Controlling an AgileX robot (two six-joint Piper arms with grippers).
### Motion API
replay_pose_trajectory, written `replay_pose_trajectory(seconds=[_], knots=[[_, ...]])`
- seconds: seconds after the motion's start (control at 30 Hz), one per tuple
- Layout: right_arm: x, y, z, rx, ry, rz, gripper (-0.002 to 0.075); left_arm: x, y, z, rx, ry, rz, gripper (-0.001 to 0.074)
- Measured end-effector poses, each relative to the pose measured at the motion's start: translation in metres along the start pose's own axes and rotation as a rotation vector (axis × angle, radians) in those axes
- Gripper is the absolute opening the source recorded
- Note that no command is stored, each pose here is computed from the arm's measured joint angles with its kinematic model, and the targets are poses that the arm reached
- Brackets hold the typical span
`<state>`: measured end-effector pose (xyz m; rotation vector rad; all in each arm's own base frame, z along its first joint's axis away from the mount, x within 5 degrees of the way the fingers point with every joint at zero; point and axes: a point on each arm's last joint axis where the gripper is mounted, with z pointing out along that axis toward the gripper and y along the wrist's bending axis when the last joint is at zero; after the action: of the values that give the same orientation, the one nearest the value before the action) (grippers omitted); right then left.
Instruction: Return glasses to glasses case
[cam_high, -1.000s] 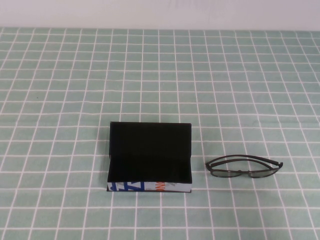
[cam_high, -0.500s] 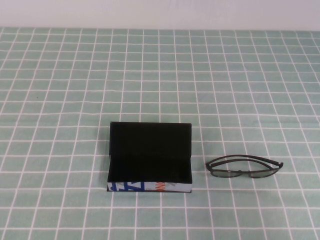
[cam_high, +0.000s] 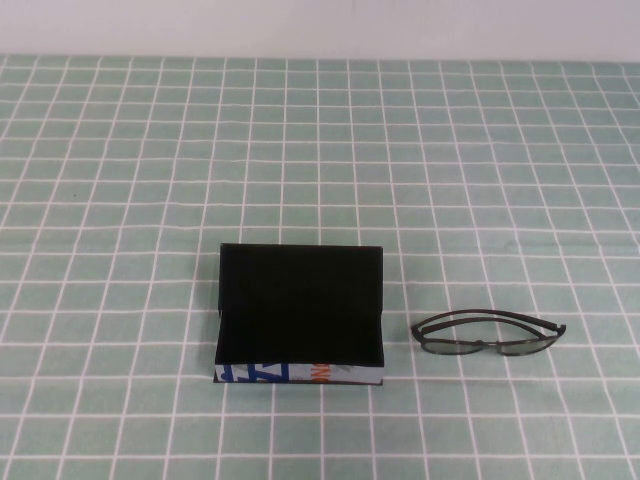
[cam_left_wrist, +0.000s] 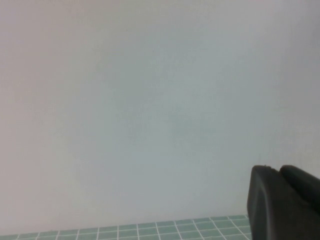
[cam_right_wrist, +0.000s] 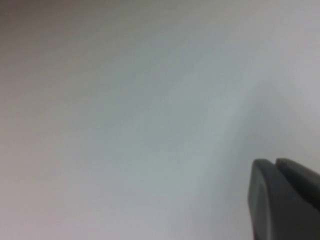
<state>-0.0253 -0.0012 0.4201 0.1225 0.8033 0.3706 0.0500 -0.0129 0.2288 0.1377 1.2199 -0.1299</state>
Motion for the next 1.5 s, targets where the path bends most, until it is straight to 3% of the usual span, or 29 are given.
replay_pose_trajectory(seconds=[0.2, 0.37, 0.5, 0.87, 0.97, 1.17, 1.3, 1.4, 1.5], knots=[[0.005, -0.001, 0.057, 0.134, 0.378, 0.000, -0.0011, 0.000, 0.000, 0.000, 0.000, 0.001, 0.000, -0.0002], [0.048, -0.017, 0.093, 0.279, 0.792, 0.001, -0.0011, 0.001, 0.000, 0.000, -0.003, 0.009, 0.000, -0.0002], [0.082, -0.028, 0.105, 0.268, 1.003, -0.126, -0.0011, 0.003, 0.001, 0.000, -0.011, 0.036, 0.000, -0.0002], [0.118, -0.013, 0.114, -0.053, 1.182, -0.290, -0.0011, 0.006, 0.002, 0.000, -0.022, 0.069, 0.000, -0.0002], [0.135, -0.010, 0.119, -0.176, 1.237, -0.414, -0.0011, 0.008, 0.002, 0.000, -0.027, 0.083, 0.000, -0.0002], [0.184, -0.003, 0.116, -0.446, 1.577, -0.622, -0.0011, 0.008, 0.003, 0.000, -0.030, 0.091, 0.000, -0.0002], [0.215, -0.001, 0.118, -0.536, 1.840, -0.763, -0.0011, 0.008, 0.003, 0.000, -0.030, 0.091, 0.000, -0.0002], [0.234, 0.005, 0.126, -0.653, 1.883, -0.849, -0.0011, 0.008, 0.003, 0.000, -0.031, 0.093, 0.000, -0.0002], [0.244, 0.015, 0.134, -0.850, 1.865, -0.893, -0.0011, 0.008, 0.003, 0.000, -0.031, 0.093, 0.000, -0.0002]])
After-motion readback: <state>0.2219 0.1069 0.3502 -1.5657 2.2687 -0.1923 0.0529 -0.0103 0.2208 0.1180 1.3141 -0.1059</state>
